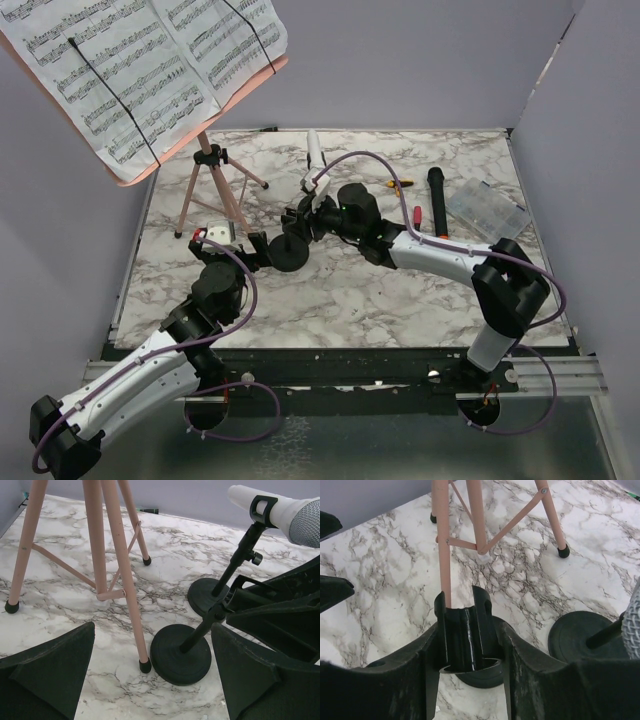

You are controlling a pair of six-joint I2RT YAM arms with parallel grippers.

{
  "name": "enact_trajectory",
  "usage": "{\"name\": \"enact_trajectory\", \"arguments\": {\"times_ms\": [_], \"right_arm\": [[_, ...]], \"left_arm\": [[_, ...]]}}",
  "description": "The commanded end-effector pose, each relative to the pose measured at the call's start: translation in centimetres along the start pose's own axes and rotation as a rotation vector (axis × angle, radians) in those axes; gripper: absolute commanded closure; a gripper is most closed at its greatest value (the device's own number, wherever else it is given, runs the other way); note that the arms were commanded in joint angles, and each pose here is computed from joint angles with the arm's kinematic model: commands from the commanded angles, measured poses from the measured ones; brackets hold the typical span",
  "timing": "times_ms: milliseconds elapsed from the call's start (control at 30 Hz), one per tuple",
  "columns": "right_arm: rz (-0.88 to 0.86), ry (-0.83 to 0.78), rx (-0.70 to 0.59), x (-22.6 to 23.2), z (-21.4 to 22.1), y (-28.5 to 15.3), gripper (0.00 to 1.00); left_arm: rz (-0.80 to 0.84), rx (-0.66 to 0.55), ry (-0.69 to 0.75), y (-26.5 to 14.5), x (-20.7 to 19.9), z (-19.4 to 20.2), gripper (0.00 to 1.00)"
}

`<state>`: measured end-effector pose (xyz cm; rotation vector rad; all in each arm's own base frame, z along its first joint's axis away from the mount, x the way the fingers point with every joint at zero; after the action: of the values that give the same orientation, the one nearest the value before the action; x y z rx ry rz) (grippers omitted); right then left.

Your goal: Pack up the instrument practice props

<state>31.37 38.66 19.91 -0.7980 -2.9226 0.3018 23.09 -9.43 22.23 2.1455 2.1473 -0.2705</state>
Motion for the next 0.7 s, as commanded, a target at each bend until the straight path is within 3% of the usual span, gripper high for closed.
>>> {"name": "enact_trajectory", "arguments": {"times_ms": [0, 167, 367, 667], "right_arm": [[-0.035, -0.024, -0.035, 0.5, -1.3, 0.2, 0.61], [-0.036, -0.013, -0.015, 0.9, -1.1, -1.4, 0.72], [0.003, 0.004, 0.032, 1.0, -0.7, -4.7, 0.75], [0.346, 0.017, 0.118, -3.6, -0.5, -11.6, 0.83]], "left_arm": [[-0.032, -0.013, 0.007, 0.1, 0.6, 0.1, 0.01], [-0.033, -0.018, 0.005, 0.1, 0.7, -0.1, 0.01], [-0.034, -0.028, -0.004, -0.1, 0.8, -0.3, 0.01], [-0.025, -0.044, -0.029, -0.3, 0.8, -0.8, 0.01]]}}
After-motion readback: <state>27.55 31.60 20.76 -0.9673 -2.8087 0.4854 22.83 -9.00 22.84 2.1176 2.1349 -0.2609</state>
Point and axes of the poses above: each gripper's point midway between its finger pads, its own y axis out along the fingers, its own x axis along the line the jaws close on, z = x × y, the point moved 3 cm from there along -y, back along the fingers
